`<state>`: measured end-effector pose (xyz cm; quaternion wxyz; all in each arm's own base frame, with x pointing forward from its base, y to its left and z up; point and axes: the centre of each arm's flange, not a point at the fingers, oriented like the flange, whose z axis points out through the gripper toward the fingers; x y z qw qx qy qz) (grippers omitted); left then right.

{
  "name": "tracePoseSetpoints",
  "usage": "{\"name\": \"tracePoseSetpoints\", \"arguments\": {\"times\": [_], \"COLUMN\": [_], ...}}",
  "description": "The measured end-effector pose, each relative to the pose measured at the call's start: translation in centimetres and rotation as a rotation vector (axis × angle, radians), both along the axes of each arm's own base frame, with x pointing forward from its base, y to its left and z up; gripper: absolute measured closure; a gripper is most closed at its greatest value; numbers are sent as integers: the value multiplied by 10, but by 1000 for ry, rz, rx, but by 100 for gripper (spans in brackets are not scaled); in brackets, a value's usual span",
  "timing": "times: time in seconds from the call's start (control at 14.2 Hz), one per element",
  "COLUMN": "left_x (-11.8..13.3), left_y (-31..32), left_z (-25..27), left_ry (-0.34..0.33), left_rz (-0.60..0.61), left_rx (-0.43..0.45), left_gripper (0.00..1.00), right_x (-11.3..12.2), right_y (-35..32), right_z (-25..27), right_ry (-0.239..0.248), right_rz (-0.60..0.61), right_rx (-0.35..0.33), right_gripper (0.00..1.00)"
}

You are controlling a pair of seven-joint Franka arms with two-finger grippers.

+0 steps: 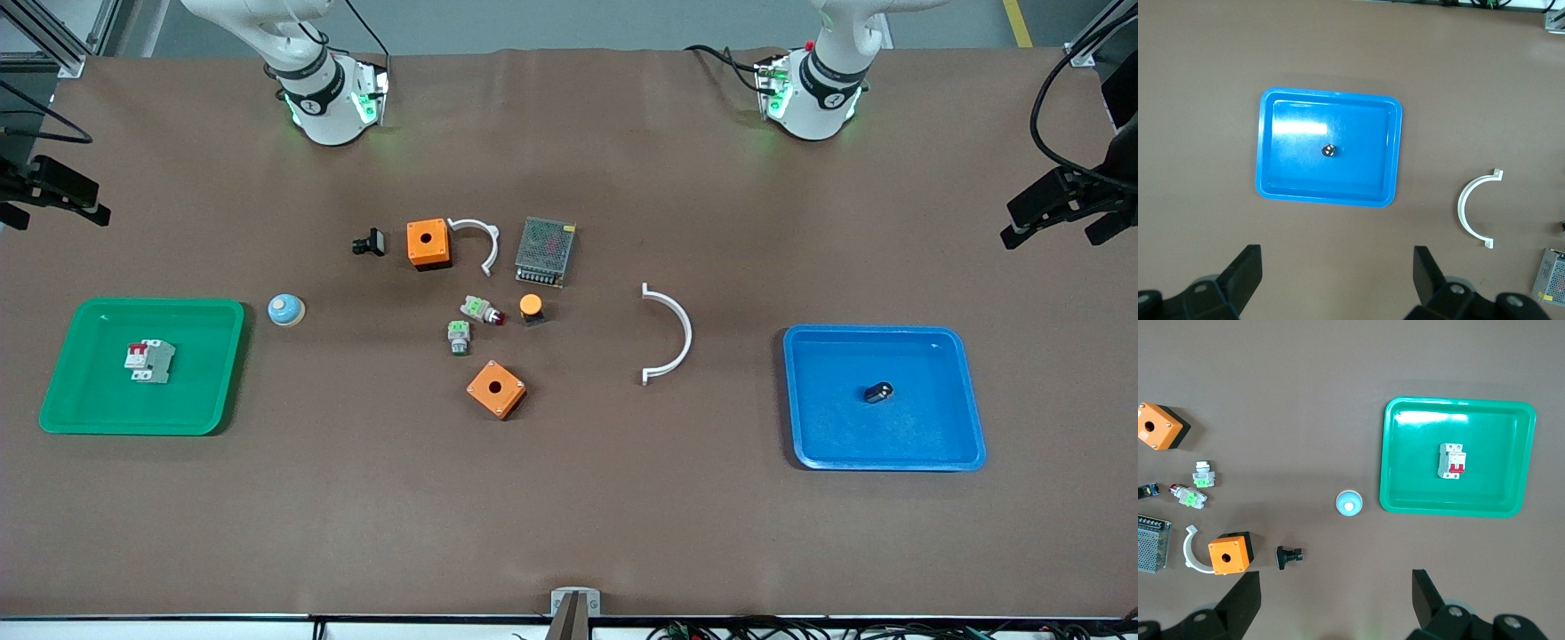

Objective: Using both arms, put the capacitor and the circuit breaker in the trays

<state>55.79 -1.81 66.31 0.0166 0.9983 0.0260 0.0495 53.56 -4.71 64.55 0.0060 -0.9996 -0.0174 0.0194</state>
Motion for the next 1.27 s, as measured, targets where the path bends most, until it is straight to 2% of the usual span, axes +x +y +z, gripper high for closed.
{"name": "tracePoseSetpoints", "arguments": {"times": [0.77, 1.27], "left_x": [0, 0], "left_y": [0, 0], "left_z": [-3, -3], "left_ry": [14, 14], "left_rz": [0, 0], "left_rx": [0, 0], "left_gripper": [0, 0], "right_x": [0, 2], "right_y": [-3, -2], "right_z": [-1, 1], "right_ry": [3, -19], "right_rz": [3, 4], "right_rx": [-23, -20], "right_gripper": [0, 0]}}
